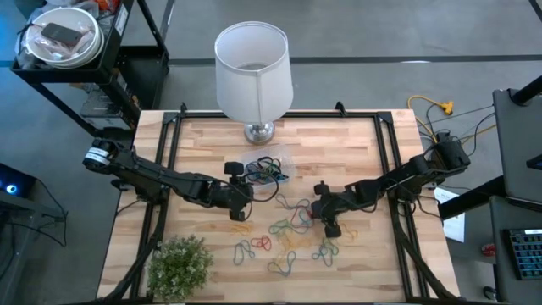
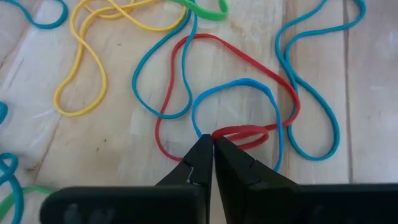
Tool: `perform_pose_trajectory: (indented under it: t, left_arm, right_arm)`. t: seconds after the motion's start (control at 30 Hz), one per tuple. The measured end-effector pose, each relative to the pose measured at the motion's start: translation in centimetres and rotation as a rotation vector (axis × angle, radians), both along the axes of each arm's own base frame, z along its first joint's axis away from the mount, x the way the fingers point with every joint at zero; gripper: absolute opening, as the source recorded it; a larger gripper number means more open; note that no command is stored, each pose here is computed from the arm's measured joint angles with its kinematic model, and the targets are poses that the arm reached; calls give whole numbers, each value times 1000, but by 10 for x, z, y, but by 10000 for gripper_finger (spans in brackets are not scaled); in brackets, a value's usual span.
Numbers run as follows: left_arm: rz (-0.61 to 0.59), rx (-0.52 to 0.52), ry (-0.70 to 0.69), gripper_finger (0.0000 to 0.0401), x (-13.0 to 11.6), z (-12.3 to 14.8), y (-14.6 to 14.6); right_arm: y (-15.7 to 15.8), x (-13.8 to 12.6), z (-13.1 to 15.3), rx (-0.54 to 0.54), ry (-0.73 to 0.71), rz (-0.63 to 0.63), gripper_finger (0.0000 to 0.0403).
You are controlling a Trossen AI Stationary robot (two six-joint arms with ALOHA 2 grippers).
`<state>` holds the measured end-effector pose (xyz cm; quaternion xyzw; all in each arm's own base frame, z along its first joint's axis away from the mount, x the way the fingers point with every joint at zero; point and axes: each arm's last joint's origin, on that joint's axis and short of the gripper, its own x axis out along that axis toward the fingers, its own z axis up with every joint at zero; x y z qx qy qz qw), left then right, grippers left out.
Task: Pick and place rubber bands into bin
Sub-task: Put the red rubber band into the transparent container
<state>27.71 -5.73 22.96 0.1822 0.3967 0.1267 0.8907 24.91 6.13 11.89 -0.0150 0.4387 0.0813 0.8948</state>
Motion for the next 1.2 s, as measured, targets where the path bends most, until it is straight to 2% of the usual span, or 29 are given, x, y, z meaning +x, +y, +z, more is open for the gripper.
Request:
perform_pose_trajectory:
  t: [0.23,0.5,1.03,1.2]
  left_arm:
    - [0,0,1,121,0,0,0]
    - [0,2,5,121,-1,-2,0]
    - [-1,5,15,121,-2,-5,0]
    - [0,4,11,121,-2,-5,1]
  right_arm:
    - [-2,0,6,-78,-44,-6,8]
    - [8,-6,28,-175,-161,26,8]
    - [56,-41,87,-491,-530,78,8]
    - [58,-44,91,-576,-561,16,8]
